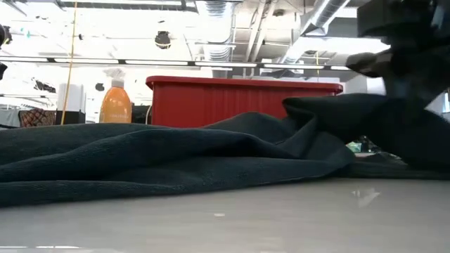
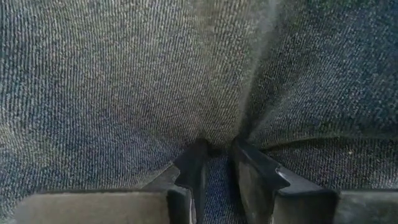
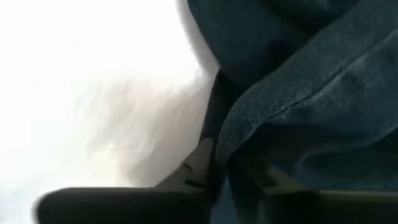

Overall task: Fold Laundry from Bin
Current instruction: Fold the dark blue pants

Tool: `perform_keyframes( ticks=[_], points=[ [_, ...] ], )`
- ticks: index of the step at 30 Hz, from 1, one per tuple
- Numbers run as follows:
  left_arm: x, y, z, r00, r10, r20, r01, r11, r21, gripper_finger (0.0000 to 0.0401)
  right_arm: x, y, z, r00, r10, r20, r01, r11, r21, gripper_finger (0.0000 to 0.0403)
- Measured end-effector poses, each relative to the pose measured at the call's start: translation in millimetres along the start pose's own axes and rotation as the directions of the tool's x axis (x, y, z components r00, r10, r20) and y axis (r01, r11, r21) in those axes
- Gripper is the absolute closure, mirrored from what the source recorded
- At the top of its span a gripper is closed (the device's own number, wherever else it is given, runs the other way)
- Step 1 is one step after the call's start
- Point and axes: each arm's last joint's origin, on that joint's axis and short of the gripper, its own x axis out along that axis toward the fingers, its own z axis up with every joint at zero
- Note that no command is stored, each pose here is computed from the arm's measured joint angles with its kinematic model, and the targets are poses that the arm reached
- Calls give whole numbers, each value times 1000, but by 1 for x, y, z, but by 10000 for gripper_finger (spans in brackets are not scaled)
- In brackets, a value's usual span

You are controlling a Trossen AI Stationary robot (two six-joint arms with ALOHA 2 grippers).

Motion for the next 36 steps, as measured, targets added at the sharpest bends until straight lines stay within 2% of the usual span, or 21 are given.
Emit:
perform_keyframes(
  ticks=[5,9,11,14,16,18,19,21,24,27,30,33,35,36],
  points=[
    [1,-2,-3,999,-17,-37,16,999,-31,331,-25,-20,4,992,-46,-120,64,987,151,244],
    [2,-3,-7,995,-33,-93,26,997,-77,331,-48,-43,5,996,-56,-71,72,965,251,197],
    [2,-2,-8,993,-31,-112,20,995,-99,331,-57,-58,-2,997,-66,-42,76,938,338,184],
    [3,-3,-10,992,-32,-125,18,994,-109,331,-63,-86,-21,993,-119,-24,114,844,525,180],
    [3,-3,-11,991,-34,-132,19,994,-111,331,-61,-103,-36,986,-162,-34,145,748,647,183],
    [3,-3,-11,988,-35,-148,18,993,-114,331,-59,-117,-49,982,-184,-43,157,668,727,189],
    [3,-2,-11,988,-35,-152,17,993,-114,331,-58,-121,-55,984,-176,-38,145,652,744,191],
    [3,-2,-12,987,-35,-157,17,993,-117,331,-60,-125,-63,995,-95,2,63,678,733,196],
    [3,-3,-14,987,-32,-158,14,993,-117,331,-62,-119,-66,987,91,132,-157,725,671,202],
    [4,-4,-16,987,-29,-158,11,994,-111,331,-61,-107,-64,937,290,194,-347,713,609,206],
    [4,-4,-17,987,-27,-159,10,994,-108,331,-63,-96,-62,889,412,198,-447,695,562,208],
    [4,-4,-17,986,-30,-166,11,994,-109,331,-70,-94,-58,881,424,210,-466,701,539,209],
    [4,-4,-17,983,-35,-178,15,994,-110,331,-78,-98,-57,915,332,230,-403,731,550,210],
    [4,-5,-17,982,-39,-186,18,994,-112,331,-82,-103,-56,939,250,235,-342,744,574,210]
  ],
)
